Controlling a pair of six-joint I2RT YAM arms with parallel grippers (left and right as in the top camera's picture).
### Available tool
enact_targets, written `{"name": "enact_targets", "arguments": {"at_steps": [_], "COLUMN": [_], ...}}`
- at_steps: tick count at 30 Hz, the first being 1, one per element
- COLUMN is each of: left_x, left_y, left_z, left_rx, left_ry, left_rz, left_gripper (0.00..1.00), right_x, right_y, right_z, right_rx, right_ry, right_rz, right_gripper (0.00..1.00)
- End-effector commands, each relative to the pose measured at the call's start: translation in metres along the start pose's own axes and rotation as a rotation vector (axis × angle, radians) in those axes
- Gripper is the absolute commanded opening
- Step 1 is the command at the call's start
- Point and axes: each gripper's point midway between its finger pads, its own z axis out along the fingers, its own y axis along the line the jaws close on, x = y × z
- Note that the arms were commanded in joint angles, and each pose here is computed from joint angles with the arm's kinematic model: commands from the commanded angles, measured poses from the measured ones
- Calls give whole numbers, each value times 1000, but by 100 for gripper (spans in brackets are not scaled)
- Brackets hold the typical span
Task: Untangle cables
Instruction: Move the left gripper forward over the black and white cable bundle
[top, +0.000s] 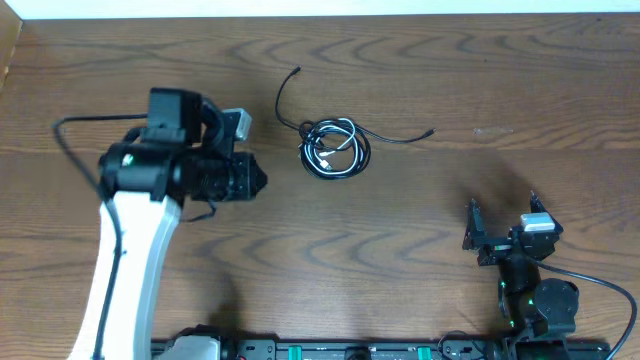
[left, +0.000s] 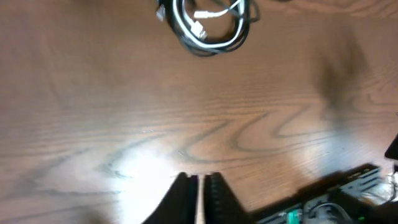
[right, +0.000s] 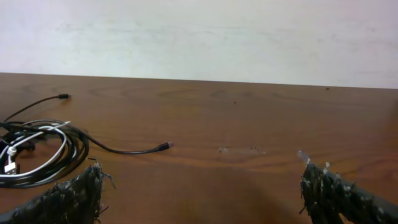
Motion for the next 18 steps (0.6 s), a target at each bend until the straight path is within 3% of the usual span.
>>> {"name": "enact_targets", "arguments": {"at_steps": [1, 8, 10, 14, 16, 18], "left_x": [-4, -13, -18, -29, -32, -35], "left_y": [5, 14, 12, 5, 0, -7], "left_z": [18, 55, 64, 83, 93, 103], "left_rx": [13, 5, 6, 16, 20, 27], "left_ry": [64, 137, 138, 125, 127, 123], "left_rz": [-108, -156, -171, -178, -177, -177], "left_gripper": [8, 8, 17, 63, 74, 76], "right_x": [1, 1, 1, 1, 1, 1], "right_y": [0, 0, 0, 0, 0, 0], "right_z": [0, 0, 0, 0, 0, 0], "right_rx": [0, 1, 0, 0, 0, 0], "right_ry": [4, 4, 4, 4, 4, 4], "right_rz": [-11, -11, -11, -11, -11, -11], "right_gripper": [99, 99, 99, 99, 99, 99]}}
